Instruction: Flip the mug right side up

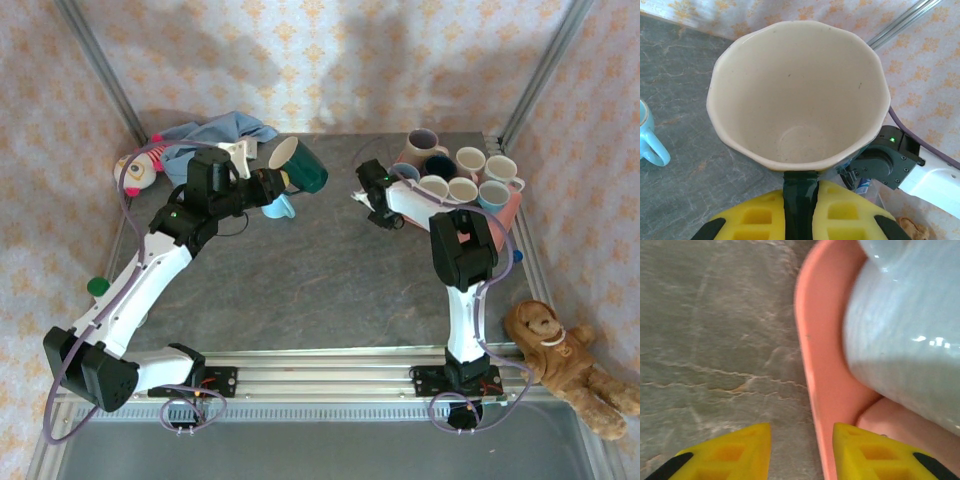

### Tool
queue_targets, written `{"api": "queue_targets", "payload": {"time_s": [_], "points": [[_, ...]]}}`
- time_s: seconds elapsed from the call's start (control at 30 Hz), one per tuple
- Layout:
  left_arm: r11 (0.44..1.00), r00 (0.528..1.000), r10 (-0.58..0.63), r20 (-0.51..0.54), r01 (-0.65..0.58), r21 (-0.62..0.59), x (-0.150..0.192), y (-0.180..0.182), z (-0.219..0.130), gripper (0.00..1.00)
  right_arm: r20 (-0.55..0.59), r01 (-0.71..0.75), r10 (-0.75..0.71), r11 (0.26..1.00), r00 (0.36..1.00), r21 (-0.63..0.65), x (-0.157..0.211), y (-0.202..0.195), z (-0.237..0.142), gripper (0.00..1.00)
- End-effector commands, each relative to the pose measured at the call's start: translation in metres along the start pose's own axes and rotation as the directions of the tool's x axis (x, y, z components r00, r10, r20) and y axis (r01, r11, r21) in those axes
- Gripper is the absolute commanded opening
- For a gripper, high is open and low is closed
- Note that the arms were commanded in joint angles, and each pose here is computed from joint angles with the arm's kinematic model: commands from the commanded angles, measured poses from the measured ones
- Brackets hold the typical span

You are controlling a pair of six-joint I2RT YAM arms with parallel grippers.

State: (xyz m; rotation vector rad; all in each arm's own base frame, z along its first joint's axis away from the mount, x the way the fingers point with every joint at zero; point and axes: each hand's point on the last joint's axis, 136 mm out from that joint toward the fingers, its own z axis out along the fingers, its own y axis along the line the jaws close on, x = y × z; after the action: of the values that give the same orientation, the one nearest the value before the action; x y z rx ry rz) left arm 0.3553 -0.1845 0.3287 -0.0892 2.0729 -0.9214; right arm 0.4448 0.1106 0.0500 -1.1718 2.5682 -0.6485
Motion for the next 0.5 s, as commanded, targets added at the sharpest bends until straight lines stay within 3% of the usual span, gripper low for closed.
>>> {"api": "queue_targets", "payload": {"time_s": [0.0, 0.2, 0.47], "points": [[0.993, 0.993, 0.045, 0.106, -0.056, 0.1, -0.027, -0.031, -0.021, 0.0, -0.017, -0.027, 0.028, 0.998, 0.999, 0.065, 0.0, -0.02, 0.005, 0.36], [0.995, 0.994, 0.032, 0.1, -0.041, 0.094, -0.024, -0.027, -0.02, 0.0, -0.036, -0.028, 0.03, 0.999, 0.999, 0.041, 0.005, -0.016, 0.018, 0.35], [0.996, 0.994, 0.035, 0.101, -0.043, 0.079, -0.024, -0.026, -0.022, 0.0, -0.062, -0.024, 0.025, 1.0, 0.998, 0.003, 0.011, -0.006, 0.036, 0.26]]}}
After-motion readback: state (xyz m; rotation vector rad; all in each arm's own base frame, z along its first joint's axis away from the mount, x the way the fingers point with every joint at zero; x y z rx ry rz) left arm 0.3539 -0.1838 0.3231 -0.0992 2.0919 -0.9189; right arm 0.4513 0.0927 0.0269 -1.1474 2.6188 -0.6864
